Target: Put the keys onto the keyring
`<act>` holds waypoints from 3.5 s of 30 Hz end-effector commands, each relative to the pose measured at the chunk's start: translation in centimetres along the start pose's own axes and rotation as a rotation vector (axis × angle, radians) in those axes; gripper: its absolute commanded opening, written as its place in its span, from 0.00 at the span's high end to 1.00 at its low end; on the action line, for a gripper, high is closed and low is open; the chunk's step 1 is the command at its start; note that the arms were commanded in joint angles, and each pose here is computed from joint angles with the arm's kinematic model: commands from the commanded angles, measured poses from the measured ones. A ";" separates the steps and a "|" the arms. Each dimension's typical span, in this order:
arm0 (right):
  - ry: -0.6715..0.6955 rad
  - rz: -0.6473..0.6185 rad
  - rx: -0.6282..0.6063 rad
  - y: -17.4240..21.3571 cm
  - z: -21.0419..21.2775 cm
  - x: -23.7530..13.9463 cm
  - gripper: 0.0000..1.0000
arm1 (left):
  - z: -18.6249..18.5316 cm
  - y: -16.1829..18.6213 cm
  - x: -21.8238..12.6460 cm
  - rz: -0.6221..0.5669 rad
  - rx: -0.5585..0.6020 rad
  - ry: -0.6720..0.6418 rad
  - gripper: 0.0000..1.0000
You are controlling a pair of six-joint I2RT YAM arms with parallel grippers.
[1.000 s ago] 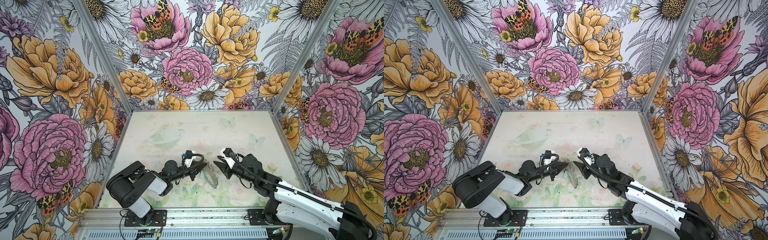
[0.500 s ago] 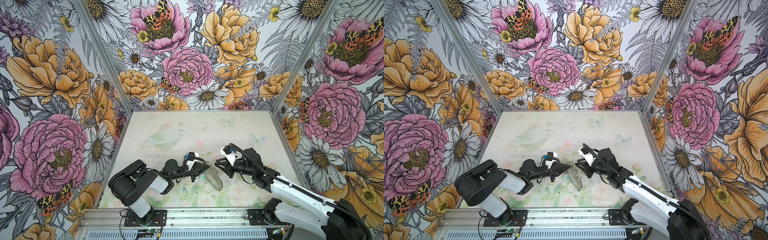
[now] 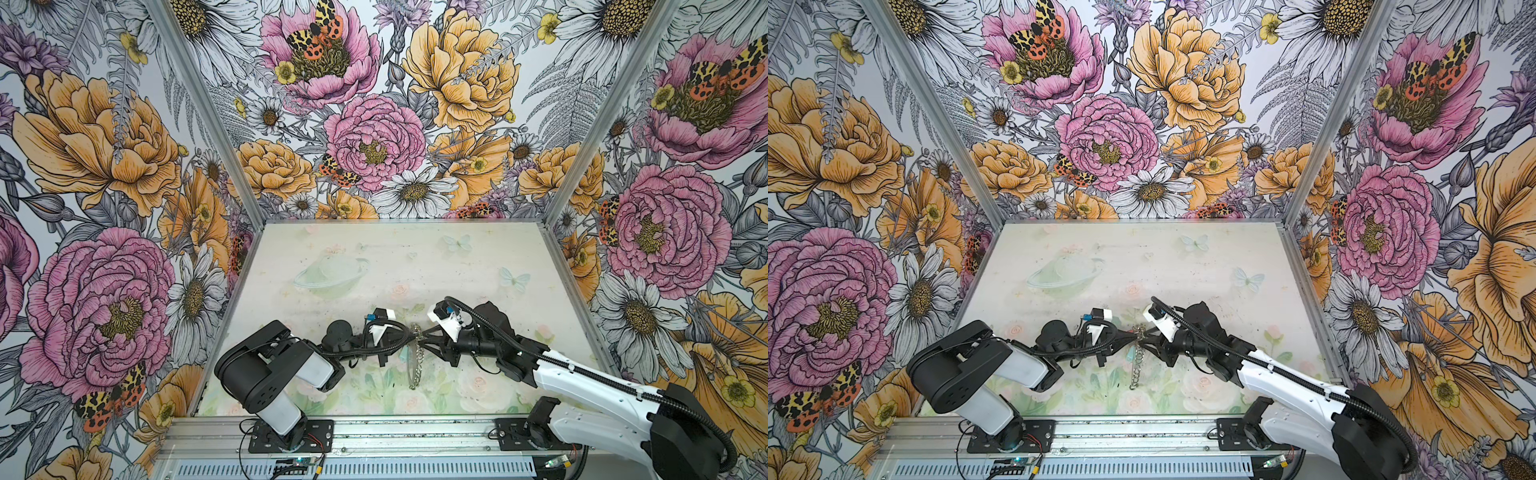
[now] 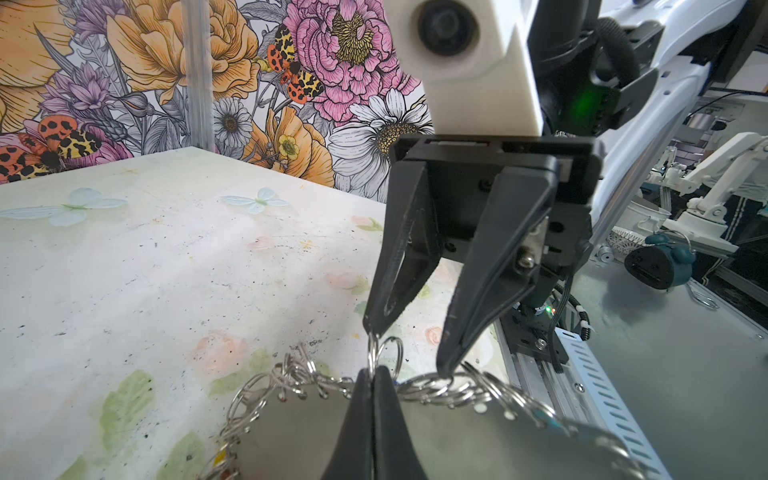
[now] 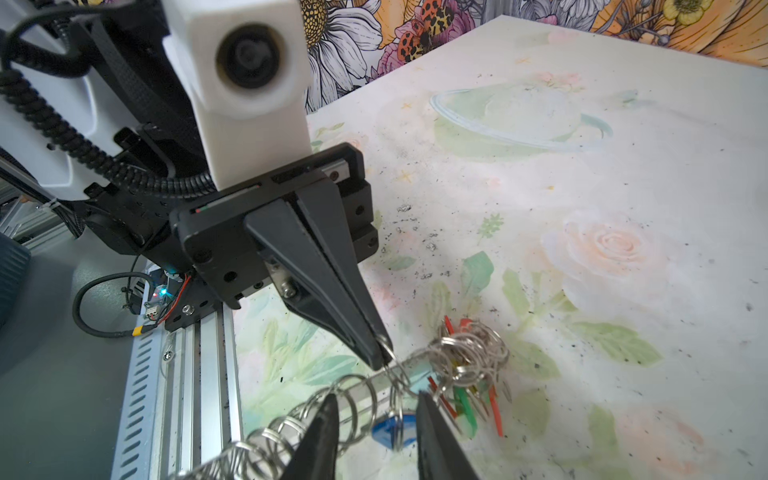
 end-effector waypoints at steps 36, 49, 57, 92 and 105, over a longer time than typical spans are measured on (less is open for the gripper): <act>-0.067 0.042 -0.004 -0.2 0.3 0.2 0.79 | -0.8 -0.9 -0.9 -0.020 0.039 0.119 1.00; -0.109 0.039 -0.013 -0.9 0.6 0.8 0.90 | -1.2 -1.1 -0.9 -0.010 0.024 0.163 1.00; -0.132 0.035 -0.018 -1.2 0.9 0.9 0.93 | -1.2 -1.1 -0.8 -0.003 0.017 0.178 1.00; -0.124 0.054 -0.022 -1.3 1.0 1.1 0.98 | -1.8 -0.8 -0.3 0.017 0.014 0.228 1.00; 0.013 0.283 -0.048 -2.7 1.1 0.7 1.00 | 0.4 -1.6 -1.7 0.030 0.027 -0.022 0.74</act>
Point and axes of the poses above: each gripper's point midway between its finger pads, its own x axis out along the fingers, its own z axis along the line the jaws close on, y = z × x, the point moved 8 cm from there along -x, back along the fingers, and after that the axes turned 7 degrees about -x, right-handed, at the moved point
